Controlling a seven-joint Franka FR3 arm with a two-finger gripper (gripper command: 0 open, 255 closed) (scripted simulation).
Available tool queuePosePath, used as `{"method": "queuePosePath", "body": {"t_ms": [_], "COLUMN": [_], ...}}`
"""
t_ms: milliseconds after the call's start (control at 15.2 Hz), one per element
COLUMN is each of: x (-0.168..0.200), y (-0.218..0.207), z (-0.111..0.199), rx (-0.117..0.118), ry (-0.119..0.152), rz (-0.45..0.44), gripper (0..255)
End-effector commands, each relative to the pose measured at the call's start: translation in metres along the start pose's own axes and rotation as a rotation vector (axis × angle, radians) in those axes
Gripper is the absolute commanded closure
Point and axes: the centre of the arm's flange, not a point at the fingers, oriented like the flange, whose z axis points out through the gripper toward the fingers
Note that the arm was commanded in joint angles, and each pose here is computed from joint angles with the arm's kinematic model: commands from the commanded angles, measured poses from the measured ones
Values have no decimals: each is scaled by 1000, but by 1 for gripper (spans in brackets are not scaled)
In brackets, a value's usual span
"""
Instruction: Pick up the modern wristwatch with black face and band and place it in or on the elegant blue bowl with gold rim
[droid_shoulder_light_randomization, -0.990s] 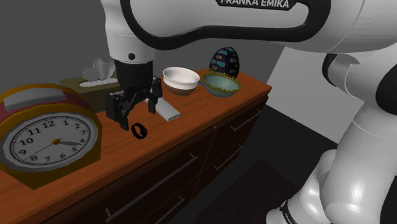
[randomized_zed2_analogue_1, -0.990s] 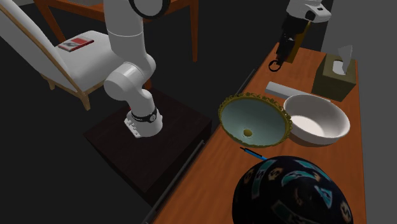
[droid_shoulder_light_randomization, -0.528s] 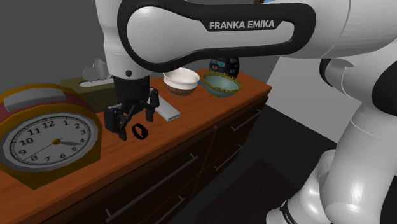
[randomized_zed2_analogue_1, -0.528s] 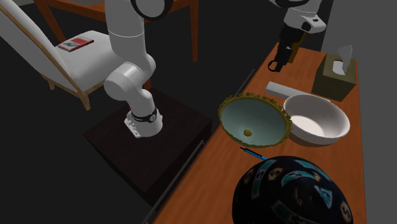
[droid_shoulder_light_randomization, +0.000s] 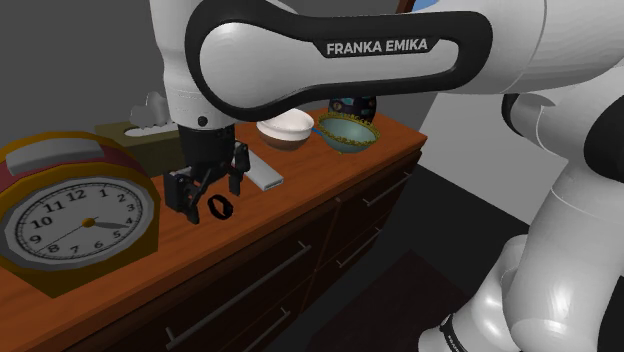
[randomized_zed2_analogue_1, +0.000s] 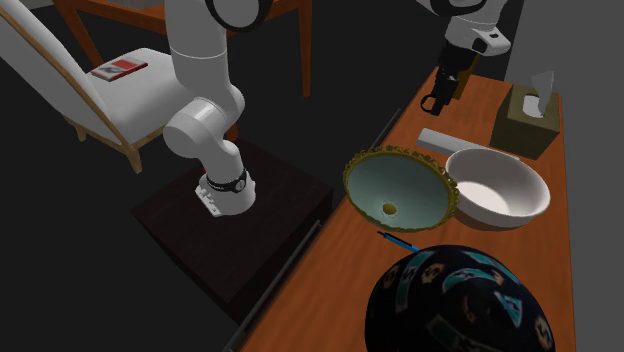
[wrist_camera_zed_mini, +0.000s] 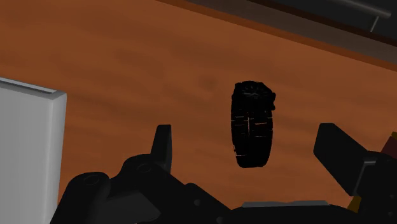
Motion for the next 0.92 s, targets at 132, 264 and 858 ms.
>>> {"method": "queuePosePath", "body": {"t_ms": [132,264,858], "x": [0,0,-1], "y": [0,0,0], "z": [0,0,-21], "rx": [0,0,0], "ry": [0,0,0], "rz": [0,0,0], "gripper": [255,255,255]}}
